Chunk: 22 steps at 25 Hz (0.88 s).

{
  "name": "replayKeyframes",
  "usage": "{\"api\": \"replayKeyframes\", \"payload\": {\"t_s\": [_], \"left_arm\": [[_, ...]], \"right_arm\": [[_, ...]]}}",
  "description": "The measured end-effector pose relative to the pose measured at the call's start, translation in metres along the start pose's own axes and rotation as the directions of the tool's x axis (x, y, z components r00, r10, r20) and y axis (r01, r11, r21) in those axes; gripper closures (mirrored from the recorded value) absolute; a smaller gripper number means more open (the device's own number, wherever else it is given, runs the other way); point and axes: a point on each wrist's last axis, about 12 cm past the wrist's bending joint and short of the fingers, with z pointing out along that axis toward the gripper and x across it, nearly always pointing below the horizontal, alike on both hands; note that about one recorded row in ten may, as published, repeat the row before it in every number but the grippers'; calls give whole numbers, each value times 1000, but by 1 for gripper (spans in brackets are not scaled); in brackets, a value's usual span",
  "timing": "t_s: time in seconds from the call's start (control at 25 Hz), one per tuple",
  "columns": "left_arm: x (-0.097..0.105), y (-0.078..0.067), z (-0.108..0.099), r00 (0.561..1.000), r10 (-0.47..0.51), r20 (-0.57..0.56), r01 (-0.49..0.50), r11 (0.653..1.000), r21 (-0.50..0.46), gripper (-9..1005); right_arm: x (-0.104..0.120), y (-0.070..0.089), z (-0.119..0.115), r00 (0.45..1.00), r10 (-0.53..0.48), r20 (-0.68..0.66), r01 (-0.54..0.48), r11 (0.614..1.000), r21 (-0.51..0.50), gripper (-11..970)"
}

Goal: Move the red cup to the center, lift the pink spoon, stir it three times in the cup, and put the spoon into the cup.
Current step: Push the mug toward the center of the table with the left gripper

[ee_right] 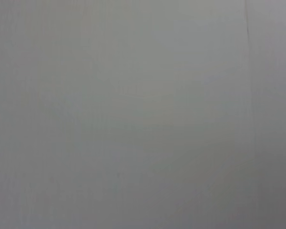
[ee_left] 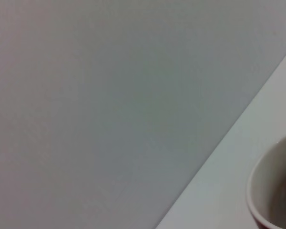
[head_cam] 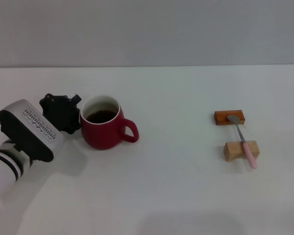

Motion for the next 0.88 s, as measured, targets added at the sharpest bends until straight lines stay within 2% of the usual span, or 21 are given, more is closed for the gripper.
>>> {"api": "replayKeyframes", "payload": {"t_s": [0.88], "left_arm": [[-15,-24,0,998,-3,65,-2,997,79,914]], "right_arm": [[0,3,3,1000,3,2,-3,1000,-8,384]]}}
